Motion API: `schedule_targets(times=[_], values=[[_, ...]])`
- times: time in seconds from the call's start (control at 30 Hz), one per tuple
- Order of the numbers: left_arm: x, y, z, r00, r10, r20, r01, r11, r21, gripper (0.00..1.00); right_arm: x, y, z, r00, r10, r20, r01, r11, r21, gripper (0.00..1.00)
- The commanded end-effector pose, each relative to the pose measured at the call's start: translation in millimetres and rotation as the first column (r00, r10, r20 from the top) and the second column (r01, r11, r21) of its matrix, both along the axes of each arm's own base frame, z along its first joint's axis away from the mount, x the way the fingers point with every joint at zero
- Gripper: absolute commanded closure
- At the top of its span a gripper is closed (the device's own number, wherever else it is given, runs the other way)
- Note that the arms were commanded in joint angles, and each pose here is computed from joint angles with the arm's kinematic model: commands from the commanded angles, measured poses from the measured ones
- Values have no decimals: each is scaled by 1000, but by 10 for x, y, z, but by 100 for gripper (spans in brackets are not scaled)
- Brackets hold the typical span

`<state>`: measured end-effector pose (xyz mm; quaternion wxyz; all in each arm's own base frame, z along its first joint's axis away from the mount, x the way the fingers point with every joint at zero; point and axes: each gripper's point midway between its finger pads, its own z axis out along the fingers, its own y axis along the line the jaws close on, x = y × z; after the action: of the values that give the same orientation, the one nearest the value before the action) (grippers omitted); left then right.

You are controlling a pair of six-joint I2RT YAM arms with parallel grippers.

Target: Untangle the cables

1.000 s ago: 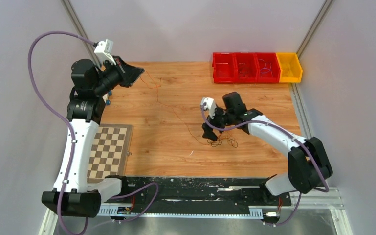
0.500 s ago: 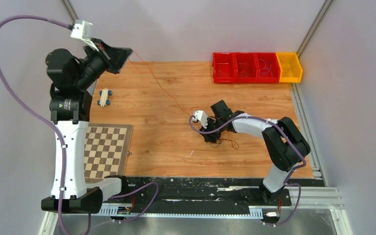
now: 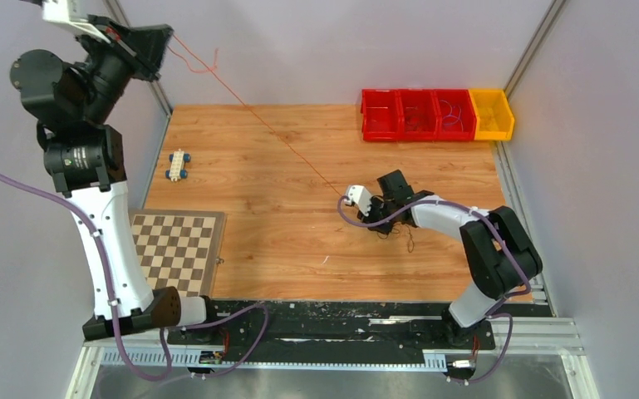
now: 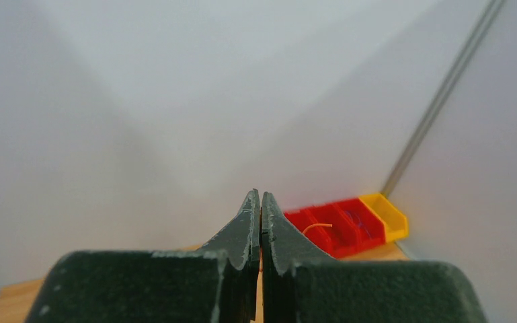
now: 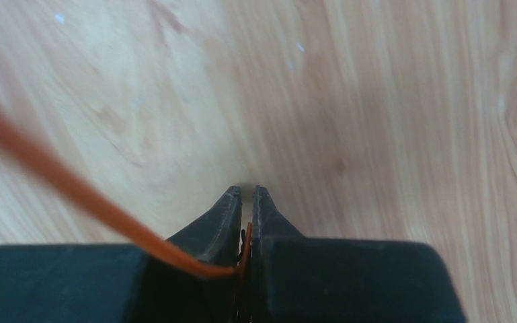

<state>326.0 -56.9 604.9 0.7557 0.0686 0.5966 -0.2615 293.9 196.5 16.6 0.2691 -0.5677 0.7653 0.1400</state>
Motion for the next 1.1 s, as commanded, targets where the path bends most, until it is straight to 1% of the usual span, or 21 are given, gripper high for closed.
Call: schedule_targets(times=[0.0, 0.03, 0.1, 0.17, 0.33, 0.4, 0.47, 0.53, 0.57, 0.6, 0.63, 0.67, 0.7, 0.77, 0.87, 0.9, 0.93, 0.97, 1.0, 1.07], values=[[-181, 428, 735, 964, 176, 198, -165, 984, -70, 100, -141, -600, -227, 995, -80, -67, 69, 986, -153, 89], [-233, 455, 834, 958, 183, 220, -169, 982, -82, 100, -139, -669, -233, 993, -92, -73, 80, 984, -157, 88], [-217, 560, 912, 954, 196, 228, -173, 978, -117, 100, -123, -787, -230, 989, -118, -85, 104, 983, -154, 88], [-173, 643, 906, 955, 205, 213, -175, 973, -151, 100, -79, -924, -223, 983, -158, -98, 143, 979, -147, 88], [-69, 803, 795, 954, 239, 180, -208, 962, -175, 100, -61, -1116, -243, 967, -211, -143, 192, 972, -138, 88], [-49, 893, 804, 946, 269, 183, -235, 954, -185, 100, -65, -1187, -263, 963, -225, -148, 204, 968, -146, 88], [-85, 962, 896, 932, 294, 211, -257, 948, -188, 100, -73, -1249, -278, 960, -235, -151, 212, 965, -153, 87], [-69, 937, 926, 940, 261, 220, -225, 959, -175, 100, -84, -1242, -255, 957, -238, -167, 215, 966, -142, 81], [-36, 858, 892, 958, 198, 207, -165, 972, -168, 100, -92, -1195, -213, 955, -232, -184, 212, 970, -119, 78], [0, 810, 866, 964, 151, 219, -118, 980, -159, 100, -85, -1126, -140, 954, -224, -198, 212, 974, -84, 76], [-36, 651, 817, 979, 54, 199, -21, 986, -167, 100, -65, -1040, -52, 951, -223, -214, 219, 975, -40, 74], [-3, 590, 756, 979, 12, 201, 21, 987, -160, 100, -28, -960, 43, 951, -219, -220, 224, 975, -3, 73], [-85, 402, 735, 977, -55, 205, 82, 989, -127, 100, 34, -866, 150, 953, -212, -217, 225, 974, 34, 71], [-170, 206, 717, 967, -128, 221, 150, 985, -85, 100, 80, -714, 262, 956, -193, -219, 214, 974, 78, 72], [-254, 124, 800, 956, -158, 246, 185, 979, -90, 100, 31, -476, 293, 955, -143, -261, 176, 979, 104, 78], [-264, 111, 812, 954, -166, 248, 193, 977, -88, 100, 11, -379, 338, 954, -122, -274, 160, 980, 121, 79], [-303, 83, 853, 948, -181, 261, 210, 974, -88, 100, -1, -278, 404, 954, -105, -282, 150, 978, 143, 76], [-333, 47, 858, 944, -201, 263, 229, 970, -79, 100, 8, -181, 506, 956, -89, -281, 141, 975, 172, 72], [-381, -10, 888, 935, -224, 275, 253, 965, -74, 100, 26, -88, 626, 957, -80, -280, 141, 968, 206, 65], [-455, -126, 904, 919, -272, 286, 299, 953, -54, 100, 113, 63, 925, 963, -72, -259, 145, 950, 276, 46]])
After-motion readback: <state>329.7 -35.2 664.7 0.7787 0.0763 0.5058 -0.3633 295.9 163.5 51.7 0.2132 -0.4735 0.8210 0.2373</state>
